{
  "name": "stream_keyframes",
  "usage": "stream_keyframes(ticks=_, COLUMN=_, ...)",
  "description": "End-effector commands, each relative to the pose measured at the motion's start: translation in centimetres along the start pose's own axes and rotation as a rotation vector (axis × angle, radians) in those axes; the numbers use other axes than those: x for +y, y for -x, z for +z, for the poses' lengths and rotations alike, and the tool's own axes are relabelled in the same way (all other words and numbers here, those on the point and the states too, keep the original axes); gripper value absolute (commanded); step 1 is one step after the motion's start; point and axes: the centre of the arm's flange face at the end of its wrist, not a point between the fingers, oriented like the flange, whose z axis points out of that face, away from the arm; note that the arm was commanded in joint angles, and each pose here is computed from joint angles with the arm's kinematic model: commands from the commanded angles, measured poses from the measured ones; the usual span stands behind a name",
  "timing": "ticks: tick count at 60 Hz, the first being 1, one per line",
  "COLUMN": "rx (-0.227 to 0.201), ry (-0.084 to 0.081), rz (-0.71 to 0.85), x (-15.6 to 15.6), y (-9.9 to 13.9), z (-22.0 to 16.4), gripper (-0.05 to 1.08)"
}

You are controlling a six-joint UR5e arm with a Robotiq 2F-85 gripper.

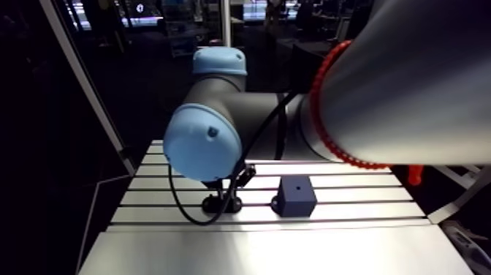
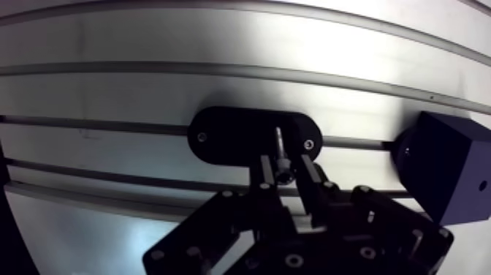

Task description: Pick up the M10 bolt and insert it into the hole until fully seated.

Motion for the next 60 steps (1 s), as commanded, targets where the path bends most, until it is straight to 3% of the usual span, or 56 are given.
stream_keyframes(ticks=1, rx=0.0, ry=0.0, rz=0.0, x=0.0, y=0.0, z=0.0, gripper=0.69)
stream_keyframes(ticks=39, rx=0.001, ry=0.0, rz=0.001, x=0.1, y=0.0, z=0.0, gripper=0.79)
stream_keyframes(ticks=51, rx=0.01, ry=-0.008, rz=0.002, x=-0.1, y=-0.1, z=-0.4, gripper=0.82)
stream_keyframes(ticks=60, rx=0.037, ry=-0.022, rz=-0.001, x=-0.2, y=-0.5, z=-1.6, gripper=0.87)
